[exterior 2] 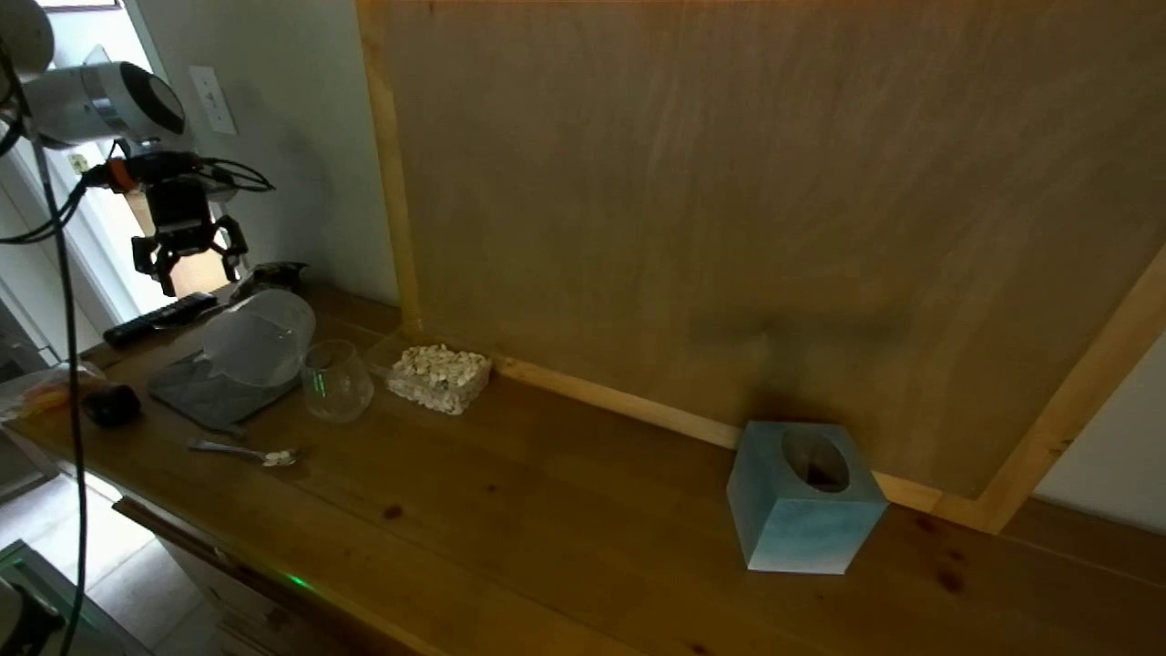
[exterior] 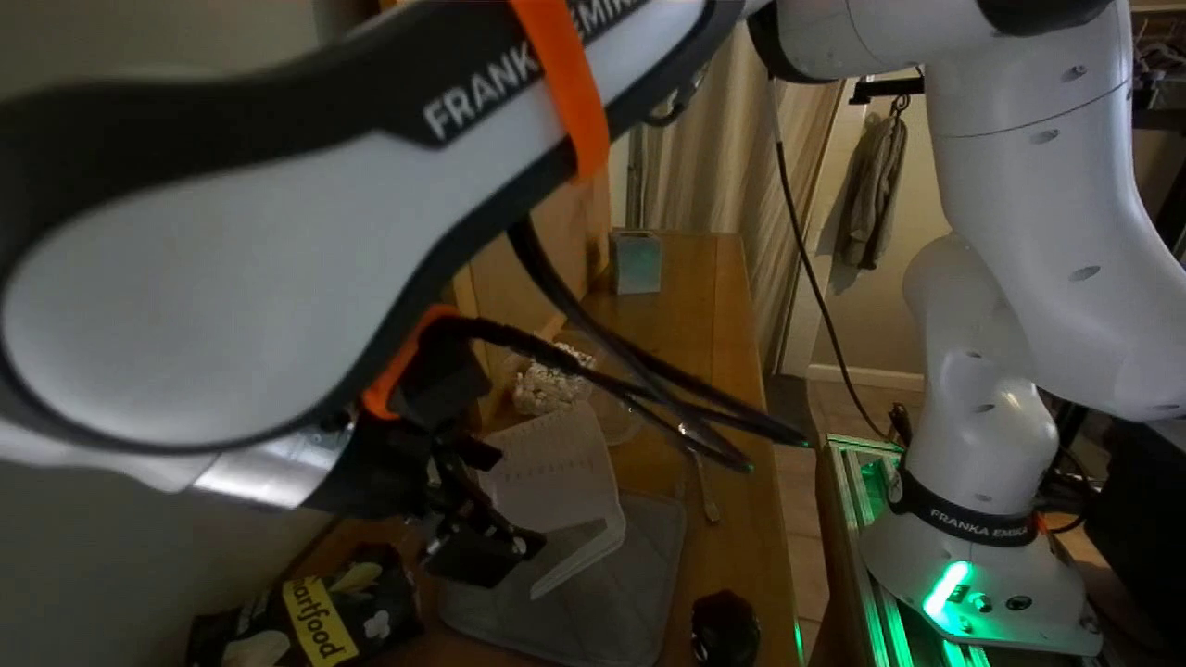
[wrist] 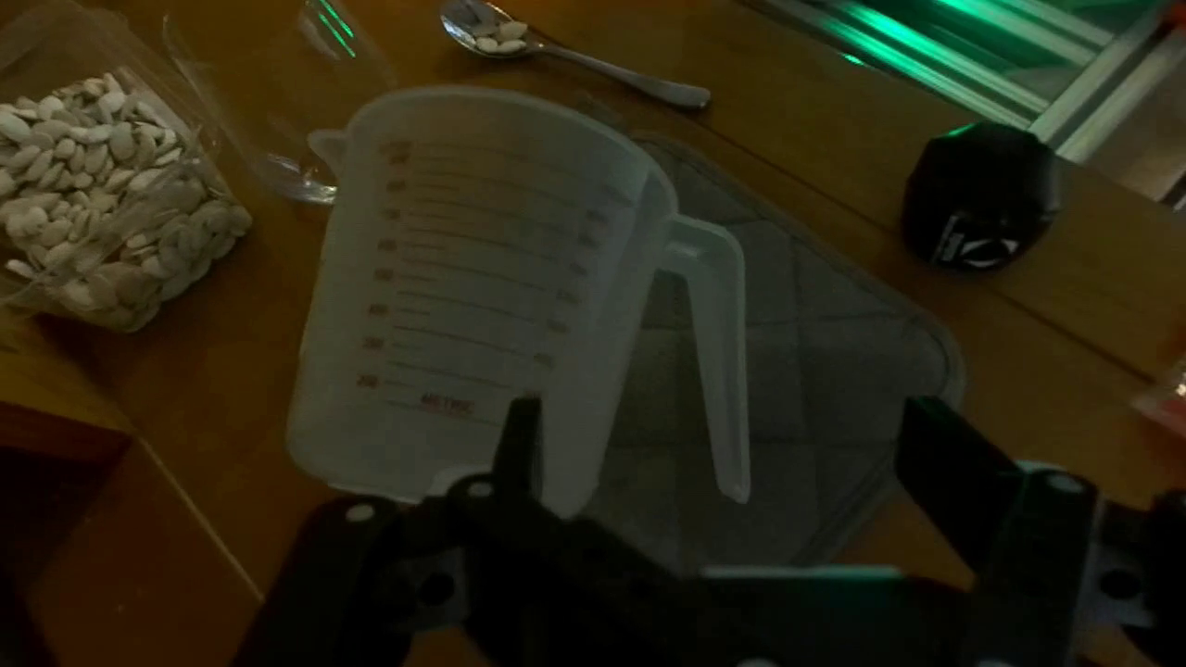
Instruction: Position the jug upright
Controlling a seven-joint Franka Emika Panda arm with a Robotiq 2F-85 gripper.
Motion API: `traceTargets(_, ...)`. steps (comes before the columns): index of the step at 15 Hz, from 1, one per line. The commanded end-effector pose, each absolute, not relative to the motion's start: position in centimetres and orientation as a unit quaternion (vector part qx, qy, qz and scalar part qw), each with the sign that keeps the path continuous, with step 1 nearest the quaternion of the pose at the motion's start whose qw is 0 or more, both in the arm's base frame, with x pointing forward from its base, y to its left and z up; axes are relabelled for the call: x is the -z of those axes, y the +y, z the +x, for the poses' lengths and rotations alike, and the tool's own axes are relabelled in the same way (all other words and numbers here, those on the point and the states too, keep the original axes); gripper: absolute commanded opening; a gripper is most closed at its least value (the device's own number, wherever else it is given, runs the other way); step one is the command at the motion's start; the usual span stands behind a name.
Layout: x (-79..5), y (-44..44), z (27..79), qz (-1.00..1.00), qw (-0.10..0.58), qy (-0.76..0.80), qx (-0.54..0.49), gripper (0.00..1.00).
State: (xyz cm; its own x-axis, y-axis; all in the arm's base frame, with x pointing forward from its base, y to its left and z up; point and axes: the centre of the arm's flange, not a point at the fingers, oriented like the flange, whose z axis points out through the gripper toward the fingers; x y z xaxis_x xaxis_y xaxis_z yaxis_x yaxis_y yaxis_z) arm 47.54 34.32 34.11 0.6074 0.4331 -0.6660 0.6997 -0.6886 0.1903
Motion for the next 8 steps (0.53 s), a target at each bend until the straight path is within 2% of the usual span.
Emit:
traceTargets(1,-38.9,31.7,46.1,0.912,0.170,0.278,0.248,1.00)
traceTargets(8,-43.3,25.2,41.7,0.970,0.081,0.158,0.166,1.00)
